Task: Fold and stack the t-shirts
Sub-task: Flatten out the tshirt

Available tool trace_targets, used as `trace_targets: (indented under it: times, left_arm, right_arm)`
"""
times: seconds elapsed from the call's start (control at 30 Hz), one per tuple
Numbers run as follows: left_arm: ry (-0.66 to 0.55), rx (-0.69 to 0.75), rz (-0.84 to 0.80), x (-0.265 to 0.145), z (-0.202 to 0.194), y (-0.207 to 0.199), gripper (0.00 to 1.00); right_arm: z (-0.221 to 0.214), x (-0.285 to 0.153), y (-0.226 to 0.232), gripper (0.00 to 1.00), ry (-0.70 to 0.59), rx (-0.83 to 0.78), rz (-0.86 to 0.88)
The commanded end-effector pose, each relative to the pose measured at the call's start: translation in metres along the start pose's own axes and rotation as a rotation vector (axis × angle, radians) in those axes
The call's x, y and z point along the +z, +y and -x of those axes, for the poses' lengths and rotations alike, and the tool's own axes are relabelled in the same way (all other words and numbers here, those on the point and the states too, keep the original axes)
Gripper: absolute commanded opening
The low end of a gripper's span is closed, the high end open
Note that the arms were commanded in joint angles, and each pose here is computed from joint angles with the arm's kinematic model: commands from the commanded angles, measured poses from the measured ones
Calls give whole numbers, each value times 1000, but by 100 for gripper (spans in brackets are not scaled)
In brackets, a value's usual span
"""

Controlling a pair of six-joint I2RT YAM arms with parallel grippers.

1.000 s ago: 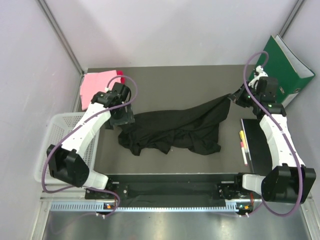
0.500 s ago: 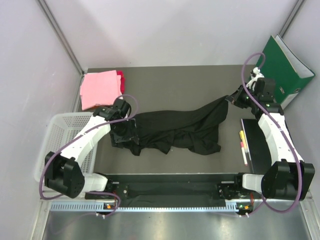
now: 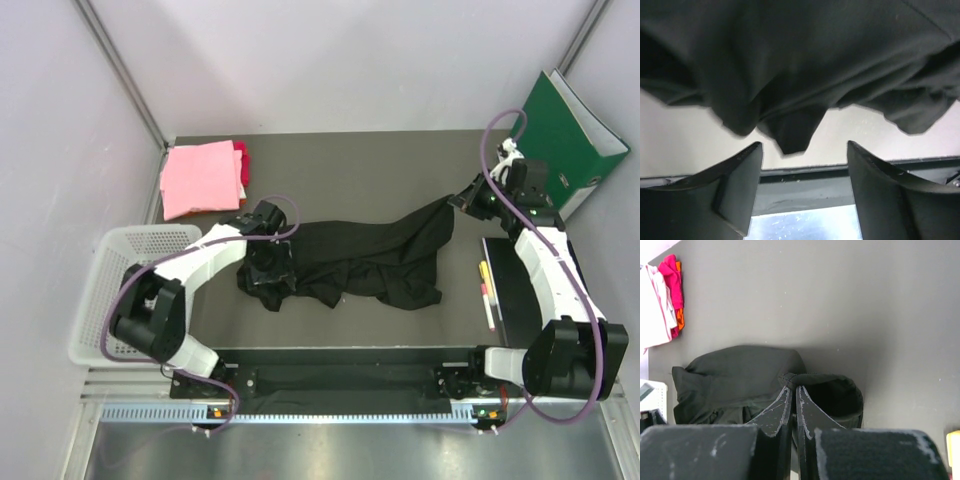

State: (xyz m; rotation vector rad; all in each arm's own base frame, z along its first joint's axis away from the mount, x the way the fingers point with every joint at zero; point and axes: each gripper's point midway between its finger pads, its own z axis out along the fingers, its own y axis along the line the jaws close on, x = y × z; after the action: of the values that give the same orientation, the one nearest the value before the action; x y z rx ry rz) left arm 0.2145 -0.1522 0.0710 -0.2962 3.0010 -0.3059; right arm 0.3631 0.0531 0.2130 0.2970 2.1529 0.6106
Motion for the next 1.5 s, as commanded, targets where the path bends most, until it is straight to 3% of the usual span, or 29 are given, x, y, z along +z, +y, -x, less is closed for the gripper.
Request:
trace_targets:
  times: [0.0,0.07,0.1,0.13,0.27,0.5,0.67,0.93,1.03,1.17,1.33,1.37,1.4,1.47]
  left_arm:
    - [-61,16,-16,8,23,-20,64]
    - [-81,13,19,10,30,-16,39]
    - [-102,13,27,7,35,-17,12]
    - [-147,8,77,4,44,-9,0]
    - [-267,-7,181,-32,72,4,0]
    - [-570,-66,149,-143,131,10,0]
    - [-676,-116,120,-183,151,19,0]
    - [-594,-8,37,-150,167,-4,0]
    - [-624,-2,50,-151,183,-8,0]
    - [-692,16,86,-155,220,-15,0]
    - [-601,83,140,-102,262,-28,0]
    - [-623,83,123,-107,275,-36,0]
    - [-571,100,127,-80,281,-39,0]
    - [-588,102,106,-80,300,-49,0]
  right_arm:
    - [8,-1,3,0,-28,-6,27]
    - [6,-1,2,0,-23,-6,28]
    - [6,-2,3,0,-25,-7,31]
    - [6,-3,4,0,-25,-11,34]
    - [6,-8,5,0,-31,-29,33]
    - [30,-28,19,0,-99,-75,31]
    - [53,-34,31,0,-161,-68,51]
    - [53,-27,35,0,-151,-45,83]
    - [54,-25,30,0,-156,-55,60]
    - [54,-9,22,0,-146,-43,57]
    - [53,25,8,0,-123,-9,53]
    - [53,31,6,0,-115,-2,50]
    - [49,41,0,0,-94,7,42]
    - [53,49,-2,0,-91,5,46]
